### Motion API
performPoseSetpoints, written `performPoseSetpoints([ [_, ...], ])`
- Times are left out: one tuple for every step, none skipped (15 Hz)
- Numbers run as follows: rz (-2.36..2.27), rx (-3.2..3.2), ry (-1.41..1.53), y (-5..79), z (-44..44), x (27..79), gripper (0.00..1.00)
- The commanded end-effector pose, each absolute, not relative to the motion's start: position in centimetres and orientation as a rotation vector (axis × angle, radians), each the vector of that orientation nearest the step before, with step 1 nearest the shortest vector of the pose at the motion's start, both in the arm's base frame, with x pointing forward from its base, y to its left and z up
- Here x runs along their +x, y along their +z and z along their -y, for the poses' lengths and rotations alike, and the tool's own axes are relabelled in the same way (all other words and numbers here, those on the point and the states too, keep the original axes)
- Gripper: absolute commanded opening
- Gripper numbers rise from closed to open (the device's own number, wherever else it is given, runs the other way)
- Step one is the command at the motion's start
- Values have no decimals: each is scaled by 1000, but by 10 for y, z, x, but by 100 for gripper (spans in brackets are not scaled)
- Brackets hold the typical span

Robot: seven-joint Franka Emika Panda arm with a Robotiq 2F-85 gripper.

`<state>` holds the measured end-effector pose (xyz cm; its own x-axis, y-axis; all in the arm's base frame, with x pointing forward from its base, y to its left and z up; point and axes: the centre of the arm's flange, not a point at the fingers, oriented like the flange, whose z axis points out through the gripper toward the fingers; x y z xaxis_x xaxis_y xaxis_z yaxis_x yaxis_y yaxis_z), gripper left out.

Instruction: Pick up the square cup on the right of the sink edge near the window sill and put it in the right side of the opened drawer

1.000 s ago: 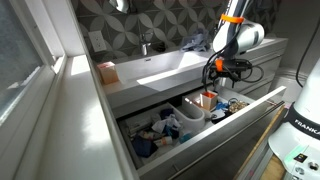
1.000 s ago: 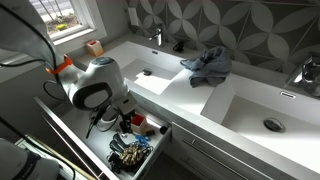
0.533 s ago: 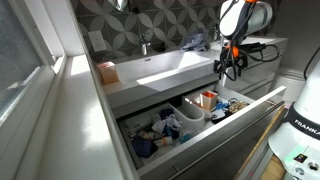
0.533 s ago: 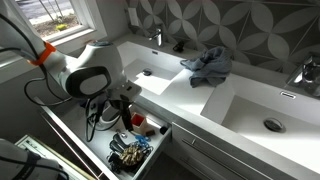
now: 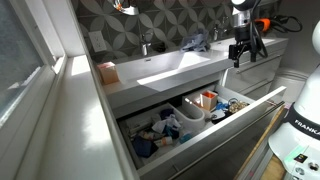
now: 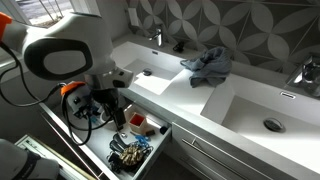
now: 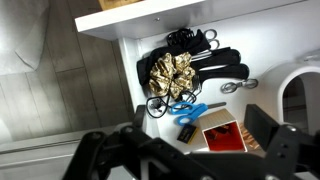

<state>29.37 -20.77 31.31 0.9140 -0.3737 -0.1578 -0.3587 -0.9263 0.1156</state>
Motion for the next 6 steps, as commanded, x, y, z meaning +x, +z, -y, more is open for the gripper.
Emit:
performPoseSetpoints([
  [539,3019,-294,324,208,288,100],
  [515,3041,-299,335,207,283,100],
  [500,3052,-291,343,207,280,100],
  [493,3058,-281,347,206,278,100],
  [489,3060,-276,349,205,277,100],
  [487,3061,-277,348,205,277,100],
])
